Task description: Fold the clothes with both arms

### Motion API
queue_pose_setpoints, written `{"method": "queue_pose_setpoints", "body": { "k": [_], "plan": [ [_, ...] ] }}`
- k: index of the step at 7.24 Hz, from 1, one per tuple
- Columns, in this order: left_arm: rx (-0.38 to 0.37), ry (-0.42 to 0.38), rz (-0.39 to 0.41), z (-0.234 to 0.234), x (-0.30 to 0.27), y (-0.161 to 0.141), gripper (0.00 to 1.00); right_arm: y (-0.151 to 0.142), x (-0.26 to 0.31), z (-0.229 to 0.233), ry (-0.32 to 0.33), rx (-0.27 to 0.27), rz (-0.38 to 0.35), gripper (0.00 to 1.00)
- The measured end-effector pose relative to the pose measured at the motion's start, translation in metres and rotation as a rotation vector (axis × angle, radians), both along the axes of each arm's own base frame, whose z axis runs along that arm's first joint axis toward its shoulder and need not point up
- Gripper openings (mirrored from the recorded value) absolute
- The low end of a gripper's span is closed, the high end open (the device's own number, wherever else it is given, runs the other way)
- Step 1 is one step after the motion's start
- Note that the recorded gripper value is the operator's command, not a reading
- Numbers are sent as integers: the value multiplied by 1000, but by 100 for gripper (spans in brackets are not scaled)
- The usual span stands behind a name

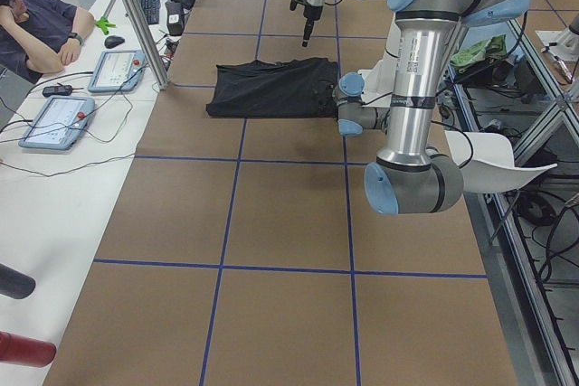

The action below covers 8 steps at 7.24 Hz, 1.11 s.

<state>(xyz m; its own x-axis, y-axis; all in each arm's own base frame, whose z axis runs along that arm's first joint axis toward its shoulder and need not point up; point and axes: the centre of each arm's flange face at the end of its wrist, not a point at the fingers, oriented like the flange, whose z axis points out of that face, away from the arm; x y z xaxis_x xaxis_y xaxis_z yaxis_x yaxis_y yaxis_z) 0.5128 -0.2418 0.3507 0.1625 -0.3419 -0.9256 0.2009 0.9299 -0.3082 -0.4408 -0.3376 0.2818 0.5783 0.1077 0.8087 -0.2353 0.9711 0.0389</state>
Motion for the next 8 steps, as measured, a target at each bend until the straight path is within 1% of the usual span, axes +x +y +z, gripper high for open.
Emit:
{"method": "queue_pose_setpoints", "body": {
  "k": [1,3,4,6,8],
  "plan": [
    [-1,1,3,0,1,2,50,0,0,0,-1,0,0,100],
    [-1,6,8,-3,3,3,27,0,1,-1,-2,1,0,100],
    [-1,8,10,-4,4,4,0,1,2,-1,-3,2,1,100],
    [1,7,13,-4,3,5,0,0,1,1,2,0,1,100],
    [3,5,17,-3,3,6,0,-2,-8,11,19,-25,12,100]
  ]
}}
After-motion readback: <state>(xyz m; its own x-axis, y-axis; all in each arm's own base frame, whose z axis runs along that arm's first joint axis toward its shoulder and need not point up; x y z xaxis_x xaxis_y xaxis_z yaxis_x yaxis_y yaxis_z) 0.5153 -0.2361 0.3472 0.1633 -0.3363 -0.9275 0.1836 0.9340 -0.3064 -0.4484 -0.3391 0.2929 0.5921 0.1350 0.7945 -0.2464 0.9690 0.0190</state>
